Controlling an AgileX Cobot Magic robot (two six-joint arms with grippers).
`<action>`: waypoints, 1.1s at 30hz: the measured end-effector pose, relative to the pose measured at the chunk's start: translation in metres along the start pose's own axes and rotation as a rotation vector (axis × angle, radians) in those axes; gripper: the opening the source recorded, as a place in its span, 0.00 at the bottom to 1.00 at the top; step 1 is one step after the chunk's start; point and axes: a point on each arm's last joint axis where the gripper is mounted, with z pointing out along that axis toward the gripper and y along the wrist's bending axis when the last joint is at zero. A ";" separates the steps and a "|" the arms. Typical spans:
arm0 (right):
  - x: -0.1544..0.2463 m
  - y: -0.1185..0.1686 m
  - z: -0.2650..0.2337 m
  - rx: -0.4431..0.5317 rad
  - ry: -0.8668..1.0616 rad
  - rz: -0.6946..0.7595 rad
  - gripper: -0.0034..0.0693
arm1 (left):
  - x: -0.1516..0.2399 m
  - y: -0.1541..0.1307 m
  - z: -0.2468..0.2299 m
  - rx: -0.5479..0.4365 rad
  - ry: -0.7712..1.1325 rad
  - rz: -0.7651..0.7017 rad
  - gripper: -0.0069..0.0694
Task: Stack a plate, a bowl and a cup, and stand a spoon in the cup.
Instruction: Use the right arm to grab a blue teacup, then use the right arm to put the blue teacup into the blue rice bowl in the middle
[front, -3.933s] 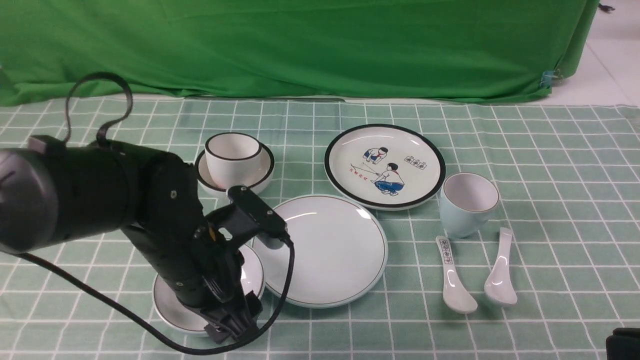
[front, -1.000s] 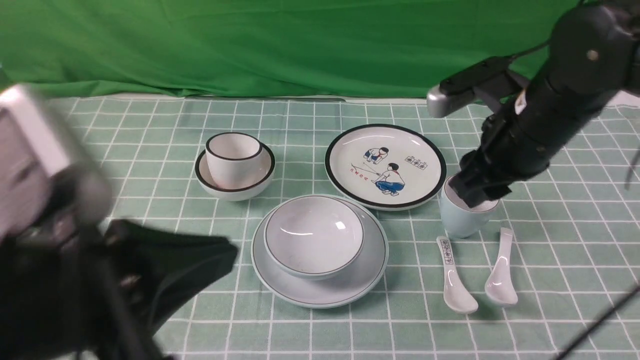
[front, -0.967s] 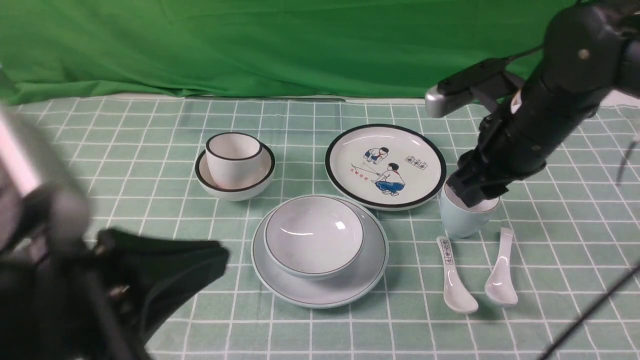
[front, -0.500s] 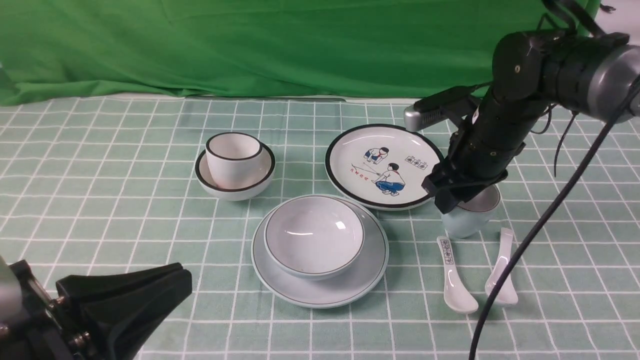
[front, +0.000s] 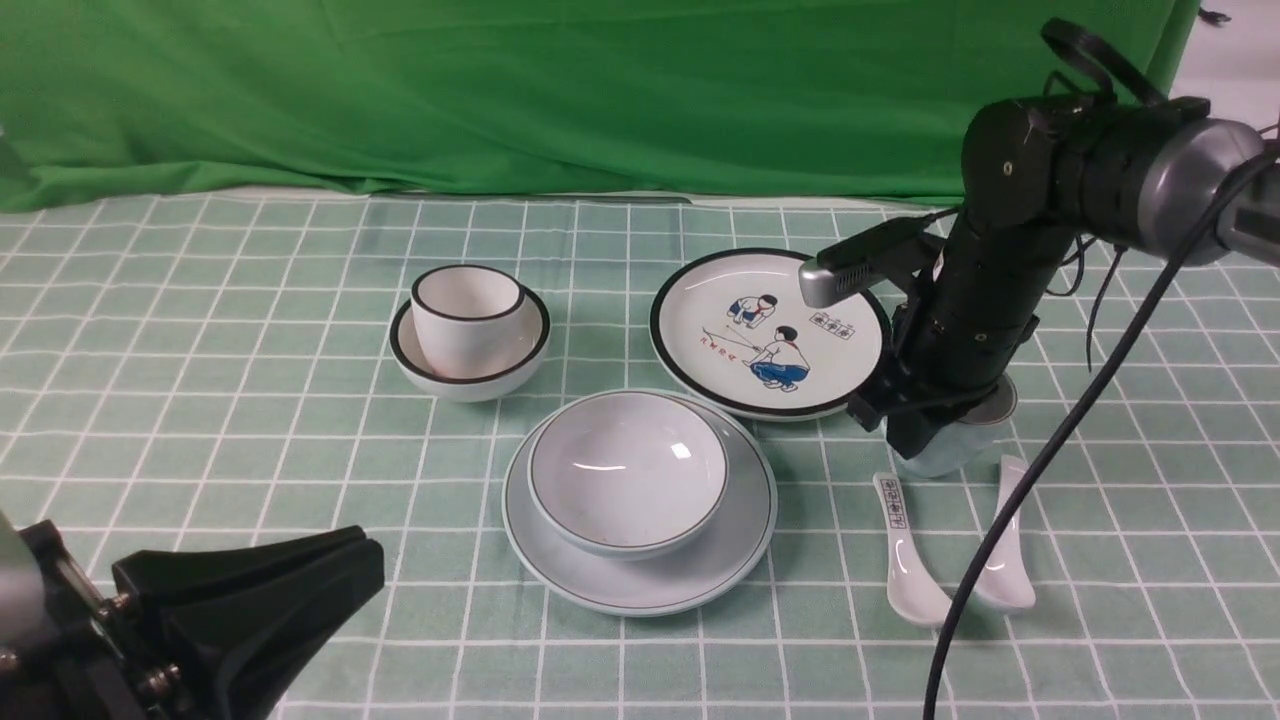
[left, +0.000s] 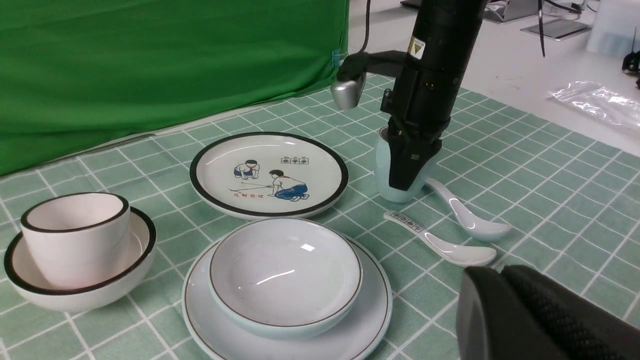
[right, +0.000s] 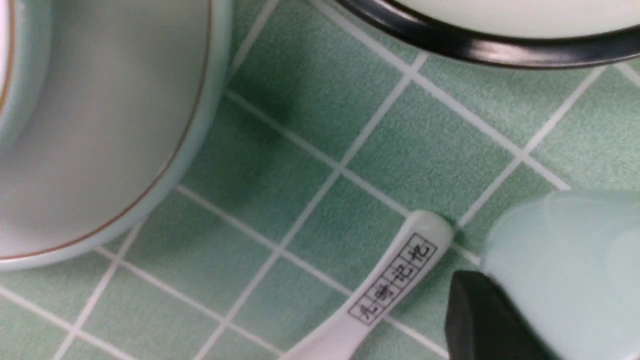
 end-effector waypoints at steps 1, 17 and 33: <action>0.000 0.004 -0.010 0.004 -0.021 -0.007 0.16 | 0.001 0.000 0.000 0.001 0.010 0.020 0.10; -0.021 0.170 -0.049 -0.146 -0.192 -0.333 0.16 | 0.008 0.000 0.000 0.009 0.092 0.085 0.10; -0.061 0.171 0.019 -0.116 -0.104 -0.301 0.24 | 0.009 0.000 0.000 0.009 0.096 0.079 0.10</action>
